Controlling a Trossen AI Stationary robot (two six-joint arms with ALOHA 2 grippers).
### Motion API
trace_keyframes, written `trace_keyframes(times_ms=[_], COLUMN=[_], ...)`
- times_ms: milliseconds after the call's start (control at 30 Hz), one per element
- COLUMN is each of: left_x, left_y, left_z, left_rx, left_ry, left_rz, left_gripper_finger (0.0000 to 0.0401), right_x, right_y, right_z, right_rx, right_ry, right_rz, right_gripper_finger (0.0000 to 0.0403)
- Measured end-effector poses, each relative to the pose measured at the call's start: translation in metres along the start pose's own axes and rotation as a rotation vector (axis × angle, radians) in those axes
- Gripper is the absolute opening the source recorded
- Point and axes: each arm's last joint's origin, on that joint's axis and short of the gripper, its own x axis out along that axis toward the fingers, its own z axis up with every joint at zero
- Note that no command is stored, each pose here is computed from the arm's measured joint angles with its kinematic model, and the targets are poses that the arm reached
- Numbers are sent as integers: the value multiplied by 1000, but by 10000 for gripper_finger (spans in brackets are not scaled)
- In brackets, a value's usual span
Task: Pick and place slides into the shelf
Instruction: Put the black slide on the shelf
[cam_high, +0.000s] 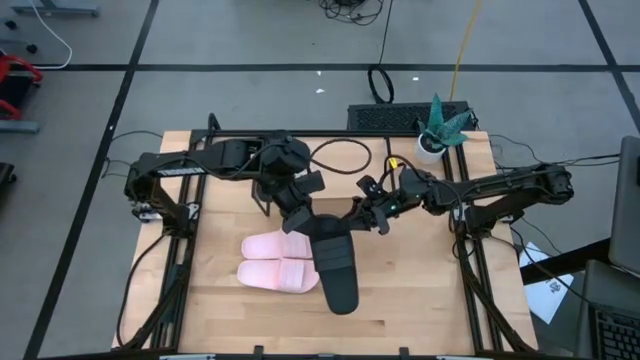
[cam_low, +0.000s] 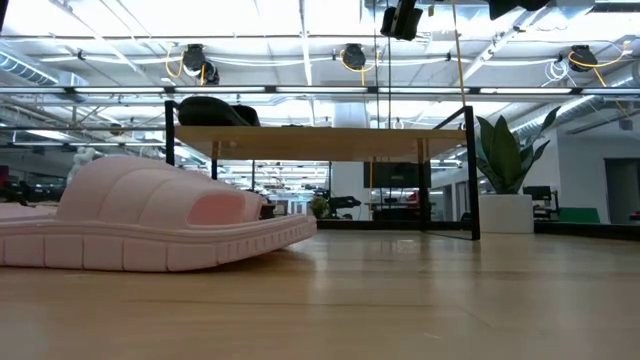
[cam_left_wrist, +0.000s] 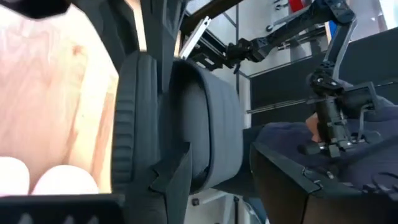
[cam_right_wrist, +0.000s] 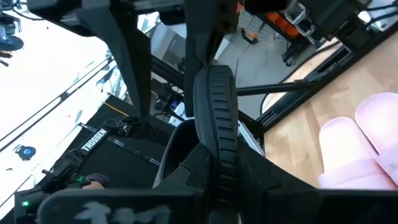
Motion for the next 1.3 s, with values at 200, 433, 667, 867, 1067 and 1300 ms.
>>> trace_keyframes(times_ms=[200, 433, 667, 867, 1067, 1300], left_x=[5, 13, 16, 22, 28, 32], left_y=[3, 2, 2, 5, 8, 10], left_z=[0, -2, -2, -2, -1, 1], left_rx=[-12, -13, 10, 32, 66, 90], left_ry=[27, 63, 69, 85, 101, 99], left_rz=[-7, -24, -26, -27, -29, -25], left_gripper_finger=[150, 149, 145, 118, 89, 63], right_x=[0, -1, -2, -2, -2, -2], right_y=[0, -2, -3, -4, -4, -4], right_z=[0, 3, 5, 5, 5, 6], right_rx=[-6, -7, -8, -8, -11, -12], right_ry=[-5, -24, -28, -34, -41, -56], right_rz=[-3, -19, -21, -24, -28, -34], right_gripper_finger=[32, 32, 32, 32, 32, 32])
